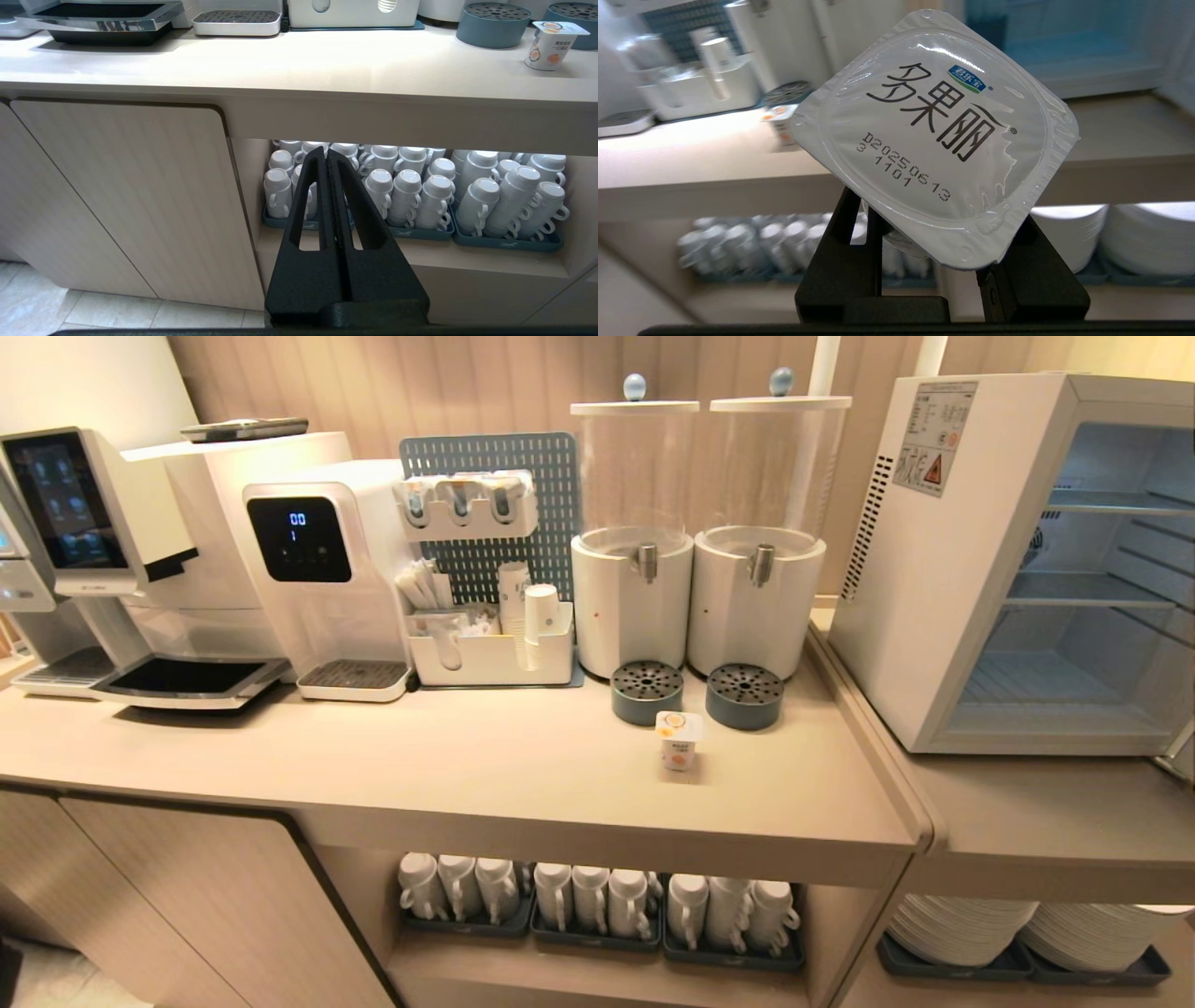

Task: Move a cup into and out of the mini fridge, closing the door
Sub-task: Put the yoghurt in the freezer

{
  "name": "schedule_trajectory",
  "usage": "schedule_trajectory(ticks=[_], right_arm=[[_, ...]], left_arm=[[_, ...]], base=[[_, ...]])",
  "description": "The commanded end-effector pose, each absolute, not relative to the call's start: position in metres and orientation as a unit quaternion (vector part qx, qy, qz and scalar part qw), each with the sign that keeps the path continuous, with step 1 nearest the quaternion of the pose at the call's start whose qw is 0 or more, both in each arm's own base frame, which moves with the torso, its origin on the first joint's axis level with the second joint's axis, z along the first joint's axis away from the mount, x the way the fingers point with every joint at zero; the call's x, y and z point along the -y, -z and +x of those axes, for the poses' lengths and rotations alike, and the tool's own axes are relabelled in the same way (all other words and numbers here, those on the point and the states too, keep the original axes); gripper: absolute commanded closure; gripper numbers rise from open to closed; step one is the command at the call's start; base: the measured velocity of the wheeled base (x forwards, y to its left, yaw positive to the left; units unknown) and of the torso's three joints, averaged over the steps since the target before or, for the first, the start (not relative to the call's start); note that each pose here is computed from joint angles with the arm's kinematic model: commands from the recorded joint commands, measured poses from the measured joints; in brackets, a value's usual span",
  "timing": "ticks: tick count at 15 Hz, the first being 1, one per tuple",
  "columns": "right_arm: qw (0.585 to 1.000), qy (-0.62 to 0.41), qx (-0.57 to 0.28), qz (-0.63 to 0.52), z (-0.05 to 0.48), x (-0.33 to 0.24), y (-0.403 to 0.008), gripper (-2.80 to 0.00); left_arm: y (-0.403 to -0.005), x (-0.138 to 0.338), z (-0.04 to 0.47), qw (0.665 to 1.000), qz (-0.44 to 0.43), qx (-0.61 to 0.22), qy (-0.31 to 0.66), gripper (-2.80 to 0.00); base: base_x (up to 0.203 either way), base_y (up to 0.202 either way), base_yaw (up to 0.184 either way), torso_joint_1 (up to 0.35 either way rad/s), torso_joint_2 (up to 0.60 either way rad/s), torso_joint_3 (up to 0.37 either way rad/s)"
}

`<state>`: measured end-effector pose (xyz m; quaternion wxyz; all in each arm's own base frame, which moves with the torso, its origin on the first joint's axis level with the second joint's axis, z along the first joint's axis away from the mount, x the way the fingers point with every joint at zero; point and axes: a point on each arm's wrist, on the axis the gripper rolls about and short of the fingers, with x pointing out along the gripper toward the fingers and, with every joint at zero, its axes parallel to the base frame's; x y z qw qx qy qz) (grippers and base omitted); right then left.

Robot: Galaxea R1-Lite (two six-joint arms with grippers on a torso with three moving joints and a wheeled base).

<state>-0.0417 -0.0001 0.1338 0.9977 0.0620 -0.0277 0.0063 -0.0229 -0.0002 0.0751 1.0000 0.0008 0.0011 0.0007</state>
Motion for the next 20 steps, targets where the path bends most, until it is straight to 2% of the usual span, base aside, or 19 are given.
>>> schedule_trajectory(ticks=[1, 4, 5, 12, 20], right_arm=[[0.998, 0.018, 0.050, 0.038, -0.030, 0.001, -0.102, 0.00], [1.000, 0.015, 0.018, 0.001, -0.023, 0.001, -0.080, 0.00], [1.000, 0.000, -0.017, -0.019, -0.024, 0.000, -0.075, 0.00], [0.999, -0.010, -0.023, -0.034, -0.025, 0.000, -0.076, 0.00], [0.999, -0.010, -0.023, -0.034, -0.025, 0.000, -0.076, 0.00]], left_arm=[[-0.075, 0.000, -0.023, 1.000, 0.001, -0.002, -0.001, 0.00], [-0.075, 0.000, -0.023, 1.000, 0.001, -0.002, -0.001, 0.00], [-0.075, 0.000, -0.023, 1.000, 0.001, -0.002, -0.001, 0.00], [-0.075, 0.000, -0.023, 1.000, 0.008, -0.002, -0.002, 0.00], [-0.075, 0.000, -0.023, 1.000, 0.006, -0.002, -0.002, 0.00]], base=[[0.000, 0.000, 0.000, 0.000, 0.00, 0.000], [0.000, 0.000, 0.000, 0.000, 0.00, 0.000], [0.000, 0.000, 0.000, 0.000, 0.00, 0.000], [0.001, -0.009, 0.002, 0.000, 0.00, 0.000], [0.000, -0.173, 0.003, 0.003, 0.00, 0.000]])
